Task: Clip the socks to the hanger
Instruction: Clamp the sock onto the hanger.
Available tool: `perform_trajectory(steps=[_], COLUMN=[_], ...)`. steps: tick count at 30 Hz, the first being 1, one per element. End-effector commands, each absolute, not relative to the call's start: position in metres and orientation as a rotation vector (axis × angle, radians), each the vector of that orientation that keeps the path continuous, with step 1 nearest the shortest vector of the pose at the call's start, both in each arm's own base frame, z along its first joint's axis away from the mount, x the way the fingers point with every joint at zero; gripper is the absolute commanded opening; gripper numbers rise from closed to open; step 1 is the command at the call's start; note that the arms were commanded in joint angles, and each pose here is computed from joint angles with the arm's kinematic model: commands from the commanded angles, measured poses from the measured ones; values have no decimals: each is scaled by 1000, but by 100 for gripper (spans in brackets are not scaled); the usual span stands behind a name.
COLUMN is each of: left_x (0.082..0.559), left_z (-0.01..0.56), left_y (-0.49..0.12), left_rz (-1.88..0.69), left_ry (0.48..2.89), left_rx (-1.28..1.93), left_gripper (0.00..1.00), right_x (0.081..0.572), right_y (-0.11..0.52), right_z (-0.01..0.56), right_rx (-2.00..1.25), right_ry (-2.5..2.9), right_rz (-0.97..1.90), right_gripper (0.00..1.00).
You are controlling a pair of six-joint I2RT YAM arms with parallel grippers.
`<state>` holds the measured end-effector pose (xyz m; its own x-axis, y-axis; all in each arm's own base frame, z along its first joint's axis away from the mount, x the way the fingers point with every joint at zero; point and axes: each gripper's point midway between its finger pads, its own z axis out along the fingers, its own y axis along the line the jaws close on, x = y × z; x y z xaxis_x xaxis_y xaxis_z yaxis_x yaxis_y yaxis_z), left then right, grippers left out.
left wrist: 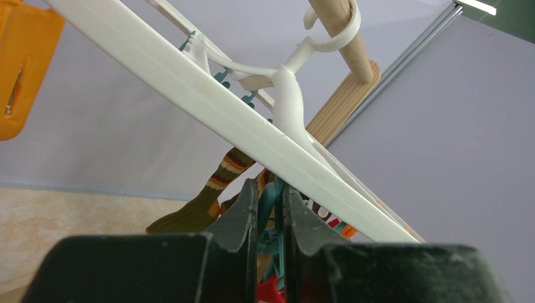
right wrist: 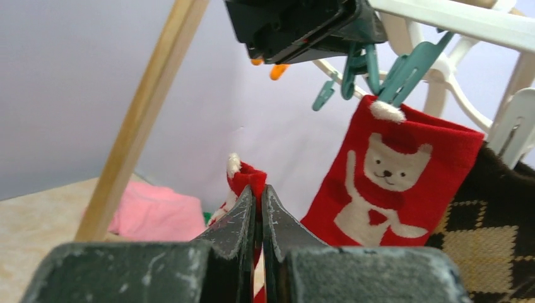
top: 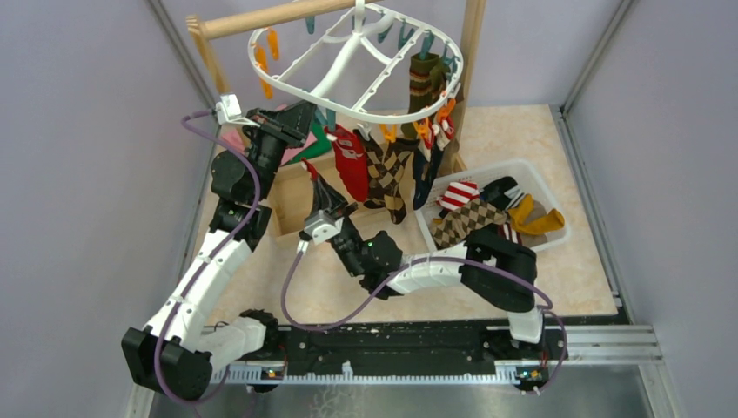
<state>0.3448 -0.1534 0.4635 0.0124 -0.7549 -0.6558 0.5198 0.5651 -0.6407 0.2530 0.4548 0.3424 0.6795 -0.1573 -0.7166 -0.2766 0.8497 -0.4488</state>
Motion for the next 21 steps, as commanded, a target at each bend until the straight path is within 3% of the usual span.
perform_trajectory(steps=[1, 11, 21], left_x=[350, 349, 350], left_z=[452, 448, 441], left_y=[-146, -147, -158], left_rz=[-967, -942, -946], left_ry=[1232, 1247, 1282], left_rx=[-290, -258, -185], left_gripper=[7, 6, 6], right_x=[254, 267, 272], right_y=[410, 401, 428], right_z=[402, 423, 403], right_rx=[-270, -228, -256], right_ry=[755, 728, 751], right_rz=[31, -47, -125], right_gripper=[0, 0, 0])
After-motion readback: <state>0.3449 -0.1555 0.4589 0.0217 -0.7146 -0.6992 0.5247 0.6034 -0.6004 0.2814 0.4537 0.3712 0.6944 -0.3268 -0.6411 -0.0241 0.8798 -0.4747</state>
